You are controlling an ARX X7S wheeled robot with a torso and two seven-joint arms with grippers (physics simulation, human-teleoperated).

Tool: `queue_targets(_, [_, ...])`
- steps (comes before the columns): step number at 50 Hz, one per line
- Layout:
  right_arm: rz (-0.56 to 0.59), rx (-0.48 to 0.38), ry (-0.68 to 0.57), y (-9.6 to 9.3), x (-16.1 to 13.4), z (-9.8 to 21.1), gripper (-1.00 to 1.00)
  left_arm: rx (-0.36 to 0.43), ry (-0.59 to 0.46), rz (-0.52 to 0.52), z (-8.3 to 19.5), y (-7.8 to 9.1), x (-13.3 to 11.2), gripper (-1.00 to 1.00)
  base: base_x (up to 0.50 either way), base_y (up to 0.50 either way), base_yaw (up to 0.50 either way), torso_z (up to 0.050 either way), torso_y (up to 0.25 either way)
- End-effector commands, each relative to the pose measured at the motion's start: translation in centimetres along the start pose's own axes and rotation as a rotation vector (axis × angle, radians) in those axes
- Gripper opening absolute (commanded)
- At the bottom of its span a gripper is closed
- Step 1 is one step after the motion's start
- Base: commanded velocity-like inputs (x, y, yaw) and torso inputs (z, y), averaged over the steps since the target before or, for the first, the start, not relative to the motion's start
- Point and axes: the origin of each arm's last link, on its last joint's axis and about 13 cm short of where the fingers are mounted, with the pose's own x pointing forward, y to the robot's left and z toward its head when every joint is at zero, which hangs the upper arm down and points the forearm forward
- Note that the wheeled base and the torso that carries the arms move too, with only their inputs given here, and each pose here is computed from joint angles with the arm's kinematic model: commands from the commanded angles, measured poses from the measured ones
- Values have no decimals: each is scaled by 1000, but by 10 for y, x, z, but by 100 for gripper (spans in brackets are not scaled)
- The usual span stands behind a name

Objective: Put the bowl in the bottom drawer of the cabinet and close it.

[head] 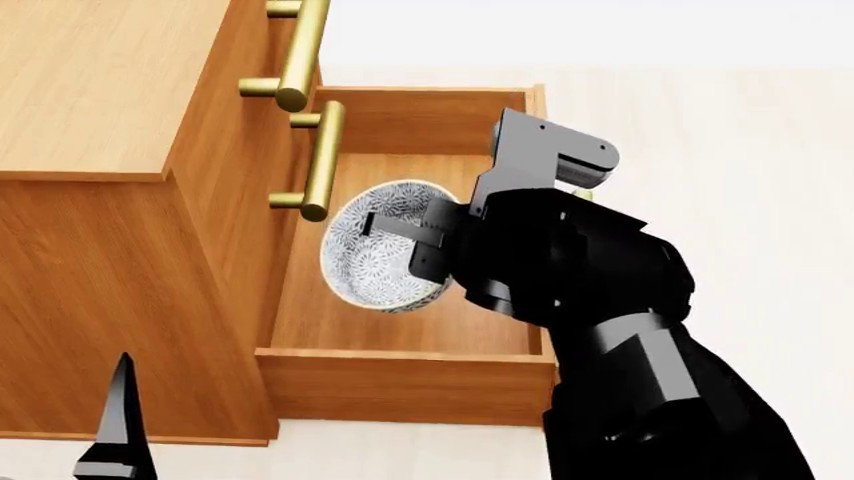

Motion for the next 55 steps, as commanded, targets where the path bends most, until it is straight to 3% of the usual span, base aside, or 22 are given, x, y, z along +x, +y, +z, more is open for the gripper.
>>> queue_targets(1, [71, 22, -25, 8, -1, 3, -100, -44, -34, -21, 5, -2, 0, 100, 0, 0, 0, 0, 0])
queue_targets(7, [73, 11, -28, 9, -2, 4, -100, -46, -34, -22, 5, -2, 0, 100, 0, 0, 0, 0, 2])
queue_targets(8, [71, 9, -29, 9, -2, 4, 100, -46, -34, -22, 5, -2, 0, 100, 0, 0, 0, 0, 0])
queue_targets(55, [74, -2, -79, 11, -14, 25, 100, -45, -31, -30, 4, -5, 0, 100, 0, 0, 0, 0, 0])
